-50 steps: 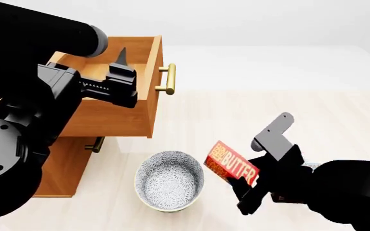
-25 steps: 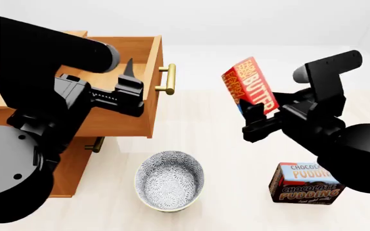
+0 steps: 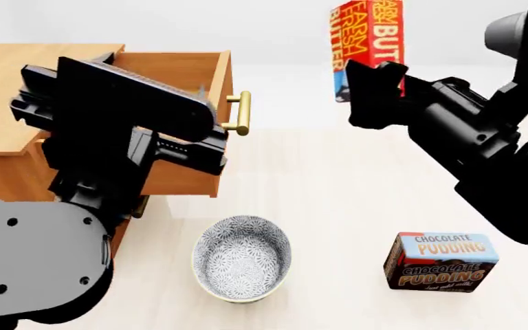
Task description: Put the butter at the back in the top drawer of the cabinet and close it.
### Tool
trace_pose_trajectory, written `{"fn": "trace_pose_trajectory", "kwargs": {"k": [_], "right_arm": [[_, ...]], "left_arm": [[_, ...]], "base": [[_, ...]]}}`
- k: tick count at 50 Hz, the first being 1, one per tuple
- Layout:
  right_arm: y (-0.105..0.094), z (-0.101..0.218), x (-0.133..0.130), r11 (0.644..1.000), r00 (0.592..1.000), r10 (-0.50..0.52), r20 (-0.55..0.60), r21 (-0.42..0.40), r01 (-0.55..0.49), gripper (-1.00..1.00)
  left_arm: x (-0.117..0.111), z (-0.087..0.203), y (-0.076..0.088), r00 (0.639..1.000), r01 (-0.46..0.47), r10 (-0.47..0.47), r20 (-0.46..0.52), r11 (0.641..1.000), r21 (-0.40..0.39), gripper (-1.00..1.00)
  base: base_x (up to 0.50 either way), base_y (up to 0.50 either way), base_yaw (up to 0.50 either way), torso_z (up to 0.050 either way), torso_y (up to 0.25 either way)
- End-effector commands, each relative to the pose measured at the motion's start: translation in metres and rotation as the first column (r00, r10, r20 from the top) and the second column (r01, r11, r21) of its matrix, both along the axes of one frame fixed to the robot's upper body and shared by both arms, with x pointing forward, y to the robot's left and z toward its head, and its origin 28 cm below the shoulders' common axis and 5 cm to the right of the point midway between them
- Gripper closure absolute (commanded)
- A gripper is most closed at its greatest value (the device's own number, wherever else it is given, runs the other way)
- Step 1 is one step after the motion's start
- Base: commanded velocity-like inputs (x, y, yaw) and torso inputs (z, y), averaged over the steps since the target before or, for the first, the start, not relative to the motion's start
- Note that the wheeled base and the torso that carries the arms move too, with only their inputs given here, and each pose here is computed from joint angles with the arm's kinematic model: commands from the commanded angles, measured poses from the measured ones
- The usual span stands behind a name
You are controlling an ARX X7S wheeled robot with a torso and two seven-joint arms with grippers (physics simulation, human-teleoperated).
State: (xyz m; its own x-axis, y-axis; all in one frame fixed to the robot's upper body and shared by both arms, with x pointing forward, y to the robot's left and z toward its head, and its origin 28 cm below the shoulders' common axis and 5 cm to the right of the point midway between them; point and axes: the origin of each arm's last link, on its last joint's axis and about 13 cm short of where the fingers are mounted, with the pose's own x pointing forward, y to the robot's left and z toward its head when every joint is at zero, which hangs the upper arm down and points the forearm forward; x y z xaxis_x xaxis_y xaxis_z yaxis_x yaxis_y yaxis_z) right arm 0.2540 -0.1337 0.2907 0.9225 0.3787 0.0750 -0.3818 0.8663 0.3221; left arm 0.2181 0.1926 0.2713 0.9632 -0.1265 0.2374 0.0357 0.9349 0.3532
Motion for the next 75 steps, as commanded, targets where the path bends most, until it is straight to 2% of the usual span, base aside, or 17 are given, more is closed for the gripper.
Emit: {"fn": "trace_pose_trajectory", "kwargs": {"k": [1, 11, 20, 26, 41, 45, 58, 75], "right_arm": [[0.003, 0.022, -0.002, 0.981, 0.999, 0.025, 0.025, 0.193, -0.030, 1.00], [0.006, 0.028, 0.001, 0.965, 0.998, 0.052, 0.024, 0.255, -0.056, 1.00], [0.009, 0.022, 0.003, 0.953, 0.997, 0.079, 0.002, 0.293, -0.076, 1.00], [0.013, 0.017, 0.005, 0.944, 0.995, 0.098, -0.030, 0.320, -0.083, 1.00], [0.019, 0.010, 0.008, 0.939, 0.991, 0.124, -0.055, 0.330, -0.099, 1.00], [0.019, 0.009, 0.007, 0.938, 0.990, 0.129, -0.060, 0.331, -0.102, 1.00], [0.020, 0.013, 0.001, 0.932, 0.988, 0.148, -0.053, 0.342, -0.122, 1.00], [0.030, 0.013, -0.005, 0.920, 0.980, 0.192, -0.050, 0.356, -0.162, 1.00]], "left_arm": [[0.000, -0.010, -0.011, 0.994, -0.031, 0.023, 0.108, 0.997, 0.077, -1.00], [-0.003, -0.022, -0.023, 0.975, -0.072, 0.033, 0.218, 0.982, 0.173, -1.00], [-0.004, -0.028, -0.034, 0.934, -0.144, 0.045, 0.354, 0.955, 0.260, -1.00], [-0.003, -0.036, -0.042, 0.882, -0.227, 0.052, 0.468, 0.918, 0.327, -1.00], [0.008, -0.055, -0.056, 0.805, -0.309, -0.044, 0.591, 0.820, 0.482, -1.00], [0.013, -0.058, -0.057, 0.804, -0.318, -0.053, 0.592, 0.803, 0.504, -1.00], [0.018, -0.064, -0.058, 0.813, -0.323, -0.059, 0.579, 0.783, 0.532, -1.00], [0.024, -0.068, -0.065, 0.820, -0.309, -0.066, 0.568, 0.785, 0.537, -1.00]], "base": [[0.00, 0.00, 0.00, 0.000, 0.000], [0.00, 0.00, 0.00, 0.000, 0.001], [0.00, 0.00, 0.00, 0.001, 0.001], [0.00, 0.00, 0.00, 0.000, 0.000], [0.00, 0.00, 0.00, 0.001, 0.001], [0.00, 0.00, 0.00, 0.000, 0.003], [0.00, 0.00, 0.00, 0.000, 0.001], [0.00, 0.00, 0.00, 0.001, 0.001]]}}
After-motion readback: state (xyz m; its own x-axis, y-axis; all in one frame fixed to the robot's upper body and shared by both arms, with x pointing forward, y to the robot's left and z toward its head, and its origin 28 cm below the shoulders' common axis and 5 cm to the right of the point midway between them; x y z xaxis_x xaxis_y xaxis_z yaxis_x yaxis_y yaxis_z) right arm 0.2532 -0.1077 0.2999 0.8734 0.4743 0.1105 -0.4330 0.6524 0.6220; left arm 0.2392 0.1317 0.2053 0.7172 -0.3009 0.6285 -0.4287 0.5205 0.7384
